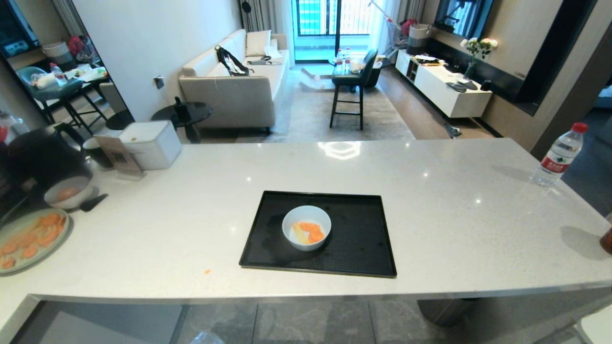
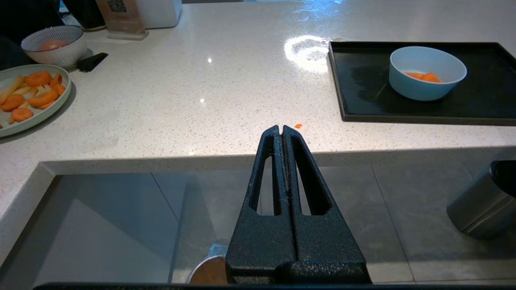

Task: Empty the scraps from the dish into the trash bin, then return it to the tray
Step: Pick up the bowl with leftover food

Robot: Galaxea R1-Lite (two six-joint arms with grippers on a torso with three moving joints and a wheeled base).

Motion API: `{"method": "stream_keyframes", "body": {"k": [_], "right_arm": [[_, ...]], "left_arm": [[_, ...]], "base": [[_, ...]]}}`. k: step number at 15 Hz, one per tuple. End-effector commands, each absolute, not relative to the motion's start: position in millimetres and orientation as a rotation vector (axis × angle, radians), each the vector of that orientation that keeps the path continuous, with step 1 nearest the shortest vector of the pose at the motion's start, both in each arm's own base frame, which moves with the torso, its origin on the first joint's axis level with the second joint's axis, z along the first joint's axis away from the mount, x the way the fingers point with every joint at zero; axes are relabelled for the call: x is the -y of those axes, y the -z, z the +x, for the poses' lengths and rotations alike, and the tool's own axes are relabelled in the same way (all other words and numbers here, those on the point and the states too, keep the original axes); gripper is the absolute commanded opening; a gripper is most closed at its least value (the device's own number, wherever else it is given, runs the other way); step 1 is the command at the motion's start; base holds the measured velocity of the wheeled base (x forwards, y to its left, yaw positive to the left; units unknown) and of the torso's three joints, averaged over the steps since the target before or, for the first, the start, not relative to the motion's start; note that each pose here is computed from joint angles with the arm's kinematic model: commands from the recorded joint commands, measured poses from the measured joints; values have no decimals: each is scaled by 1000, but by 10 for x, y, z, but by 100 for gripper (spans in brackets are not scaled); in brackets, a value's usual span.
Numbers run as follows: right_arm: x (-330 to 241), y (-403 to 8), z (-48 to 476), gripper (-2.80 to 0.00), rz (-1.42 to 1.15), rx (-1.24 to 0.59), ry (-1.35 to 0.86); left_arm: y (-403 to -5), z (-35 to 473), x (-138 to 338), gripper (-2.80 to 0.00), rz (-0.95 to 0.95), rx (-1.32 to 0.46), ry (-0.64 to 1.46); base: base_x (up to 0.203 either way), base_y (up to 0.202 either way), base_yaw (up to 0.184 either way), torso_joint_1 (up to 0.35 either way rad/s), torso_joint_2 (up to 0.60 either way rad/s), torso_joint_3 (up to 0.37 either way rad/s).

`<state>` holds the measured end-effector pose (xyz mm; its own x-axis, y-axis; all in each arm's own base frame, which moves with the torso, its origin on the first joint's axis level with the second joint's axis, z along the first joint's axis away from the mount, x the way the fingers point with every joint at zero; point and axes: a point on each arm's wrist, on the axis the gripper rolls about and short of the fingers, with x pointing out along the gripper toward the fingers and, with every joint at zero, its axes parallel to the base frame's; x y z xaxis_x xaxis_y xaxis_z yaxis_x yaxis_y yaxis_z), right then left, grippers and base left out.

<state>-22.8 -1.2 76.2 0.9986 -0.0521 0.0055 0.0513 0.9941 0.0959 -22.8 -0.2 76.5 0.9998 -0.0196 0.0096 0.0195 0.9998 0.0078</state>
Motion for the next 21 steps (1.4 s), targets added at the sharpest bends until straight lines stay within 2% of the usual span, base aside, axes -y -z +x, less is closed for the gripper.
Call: {"method": "stream_keyframes", "body": {"k": [1, 21], "right_arm": [[12, -761, -228, -280, 97, 9, 52], [12, -761, -228, -280, 97, 9, 52]], "left_arm": [[-766, -228, 2, -280, 8, 11, 20], [-766, -228, 3, -280, 33, 11, 24]], "base": [[0, 0, 0, 0, 0, 0], [0, 0, 0, 0, 0, 0]]}}
